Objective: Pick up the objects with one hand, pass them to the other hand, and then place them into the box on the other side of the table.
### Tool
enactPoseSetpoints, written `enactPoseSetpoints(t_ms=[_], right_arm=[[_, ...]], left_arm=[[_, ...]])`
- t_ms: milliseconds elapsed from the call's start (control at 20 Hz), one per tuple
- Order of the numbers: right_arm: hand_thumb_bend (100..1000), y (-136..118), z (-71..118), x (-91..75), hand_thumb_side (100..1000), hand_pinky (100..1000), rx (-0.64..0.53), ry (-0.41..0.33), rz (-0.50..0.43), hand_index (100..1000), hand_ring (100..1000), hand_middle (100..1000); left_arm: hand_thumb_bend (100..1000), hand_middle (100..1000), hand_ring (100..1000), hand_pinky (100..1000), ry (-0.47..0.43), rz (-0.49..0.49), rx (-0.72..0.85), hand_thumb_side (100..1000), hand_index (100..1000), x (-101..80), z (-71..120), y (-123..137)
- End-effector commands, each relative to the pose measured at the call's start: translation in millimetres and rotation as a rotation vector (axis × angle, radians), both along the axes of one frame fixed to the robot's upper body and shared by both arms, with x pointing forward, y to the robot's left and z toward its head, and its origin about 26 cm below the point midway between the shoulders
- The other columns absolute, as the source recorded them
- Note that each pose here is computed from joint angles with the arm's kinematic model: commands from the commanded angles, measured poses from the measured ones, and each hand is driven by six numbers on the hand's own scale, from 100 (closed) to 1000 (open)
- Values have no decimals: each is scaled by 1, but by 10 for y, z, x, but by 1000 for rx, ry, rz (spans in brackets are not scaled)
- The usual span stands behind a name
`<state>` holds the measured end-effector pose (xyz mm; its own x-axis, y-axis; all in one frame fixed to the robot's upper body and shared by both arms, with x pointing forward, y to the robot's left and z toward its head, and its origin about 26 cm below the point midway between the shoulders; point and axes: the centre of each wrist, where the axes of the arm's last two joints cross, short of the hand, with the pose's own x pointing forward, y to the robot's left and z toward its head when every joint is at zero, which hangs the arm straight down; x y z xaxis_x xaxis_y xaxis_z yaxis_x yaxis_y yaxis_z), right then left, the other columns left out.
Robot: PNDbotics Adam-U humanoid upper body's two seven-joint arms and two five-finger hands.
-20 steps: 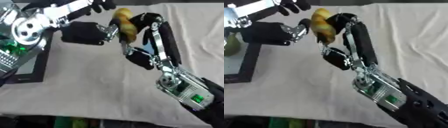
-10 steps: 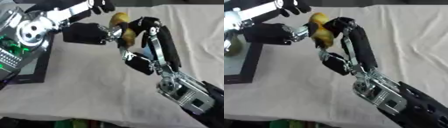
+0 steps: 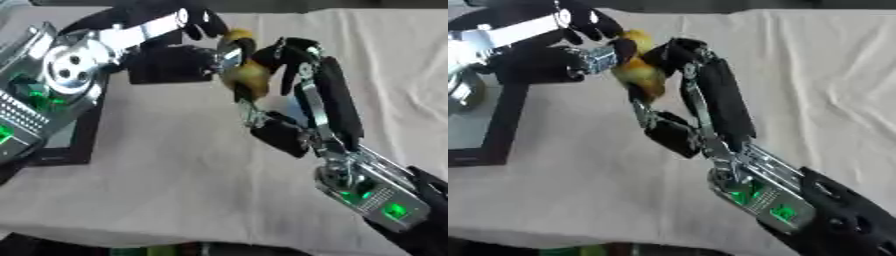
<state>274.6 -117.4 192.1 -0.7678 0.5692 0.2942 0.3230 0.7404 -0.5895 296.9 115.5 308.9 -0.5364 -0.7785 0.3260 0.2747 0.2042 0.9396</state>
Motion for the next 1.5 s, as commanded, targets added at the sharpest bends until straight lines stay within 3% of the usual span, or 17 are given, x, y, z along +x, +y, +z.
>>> enactPoseSetpoints(t_ms=[50,500,1250,1500], right_arm=[[100,-27,41,-27,100,282,-11,-57,7,504,501,324],[100,-49,-5,-35,100,298,-8,-111,15,504,504,327],[100,-43,-19,-43,100,302,-23,-128,32,504,506,327],[100,-40,-19,-44,100,305,-20,-130,39,504,506,327]], left_arm=[[319,809,901,896,183,106,67,951,904,21,49,52],[344,794,911,909,167,134,96,927,909,48,19,58],[305,794,921,918,308,5,118,1000,880,-79,46,29],[314,796,922,920,337,3,135,929,884,-61,23,38]])
